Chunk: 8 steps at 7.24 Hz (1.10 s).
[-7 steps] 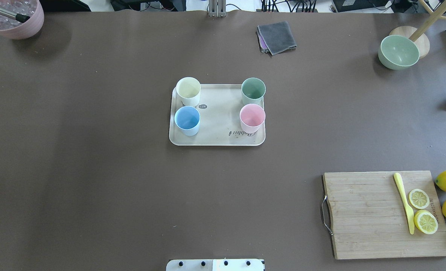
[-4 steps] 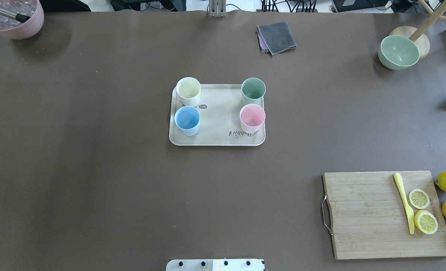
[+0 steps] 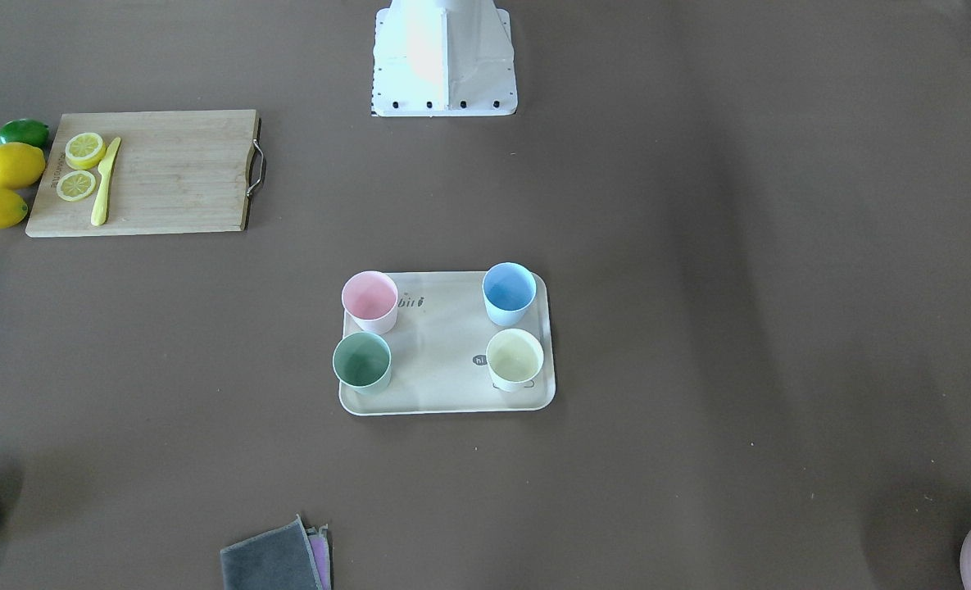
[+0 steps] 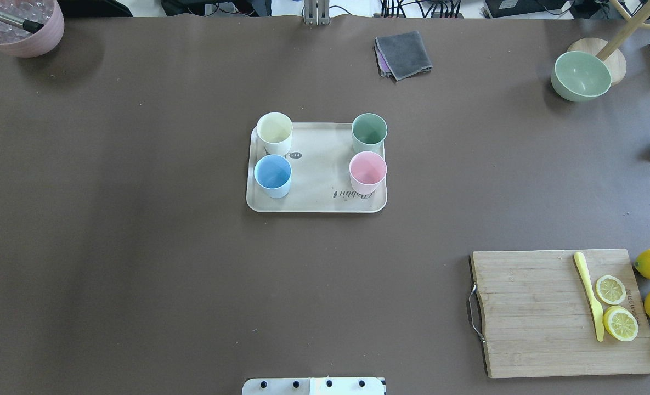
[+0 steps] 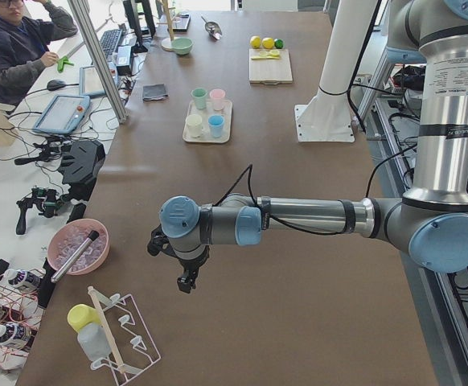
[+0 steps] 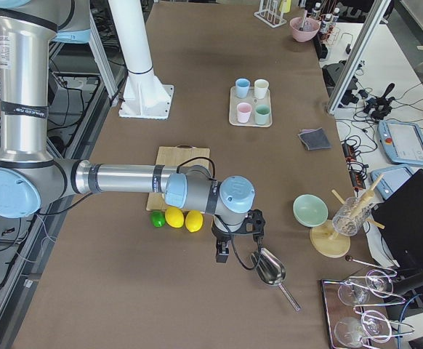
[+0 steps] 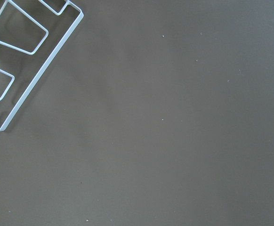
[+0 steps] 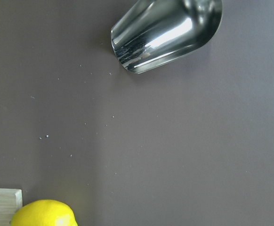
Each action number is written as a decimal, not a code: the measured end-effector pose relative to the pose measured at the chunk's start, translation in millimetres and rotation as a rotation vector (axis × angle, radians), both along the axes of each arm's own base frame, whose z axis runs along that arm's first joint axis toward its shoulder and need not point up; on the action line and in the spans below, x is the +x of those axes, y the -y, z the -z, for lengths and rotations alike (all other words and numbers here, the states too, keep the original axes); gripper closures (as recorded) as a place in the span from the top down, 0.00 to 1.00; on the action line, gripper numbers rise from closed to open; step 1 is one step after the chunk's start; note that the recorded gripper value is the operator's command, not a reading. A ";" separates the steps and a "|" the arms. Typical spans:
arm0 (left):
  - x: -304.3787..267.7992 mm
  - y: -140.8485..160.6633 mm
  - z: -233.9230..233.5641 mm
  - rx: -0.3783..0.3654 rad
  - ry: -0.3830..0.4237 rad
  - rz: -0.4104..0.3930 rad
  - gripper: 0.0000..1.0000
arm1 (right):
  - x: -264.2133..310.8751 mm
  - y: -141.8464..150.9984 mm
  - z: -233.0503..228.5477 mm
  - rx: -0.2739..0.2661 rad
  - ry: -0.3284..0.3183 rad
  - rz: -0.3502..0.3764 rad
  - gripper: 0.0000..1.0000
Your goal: Place all cups on tray
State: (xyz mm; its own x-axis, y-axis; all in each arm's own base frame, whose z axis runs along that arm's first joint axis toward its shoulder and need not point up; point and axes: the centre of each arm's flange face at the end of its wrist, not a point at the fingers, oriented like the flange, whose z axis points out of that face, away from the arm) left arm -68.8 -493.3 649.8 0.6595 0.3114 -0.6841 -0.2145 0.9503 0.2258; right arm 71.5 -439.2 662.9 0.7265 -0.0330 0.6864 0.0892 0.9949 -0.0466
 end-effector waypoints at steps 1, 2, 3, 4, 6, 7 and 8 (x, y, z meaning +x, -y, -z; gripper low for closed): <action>-0.5 0.2 0.3 0.002 0.007 0.000 0.98 | -0.3 0.1 0.3 0.001 0.000 0.001 1.00; -0.7 0.3 0.6 0.003 0.010 0.000 0.98 | -0.5 0.2 0.5 0.001 0.001 0.001 1.00; -0.8 0.4 0.8 0.003 0.011 0.000 0.98 | -0.6 0.2 0.7 0.002 0.001 0.002 1.00; -0.8 0.4 1.1 0.004 0.012 0.000 0.98 | -0.6 0.3 0.8 0.003 0.001 0.002 1.00; -0.8 0.5 1.6 0.005 0.012 0.000 0.98 | -1.1 0.5 1.1 0.004 0.001 0.003 1.00; -0.9 0.4 1.8 0.005 0.012 0.000 0.98 | -1.5 0.6 1.4 0.004 0.001 0.004 1.00; -1.2 0.1 1.7 0.005 0.012 0.001 0.98 | -1.6 0.6 1.8 0.005 0.001 0.004 1.00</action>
State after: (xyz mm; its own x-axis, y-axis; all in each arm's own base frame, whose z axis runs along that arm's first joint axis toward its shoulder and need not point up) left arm -70.0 -493.4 648.0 0.6677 0.3144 -0.6747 -0.2166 0.9493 0.2280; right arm 69.9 -439.8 661.2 0.7259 -0.0398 0.6866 0.0934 0.9948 -0.0412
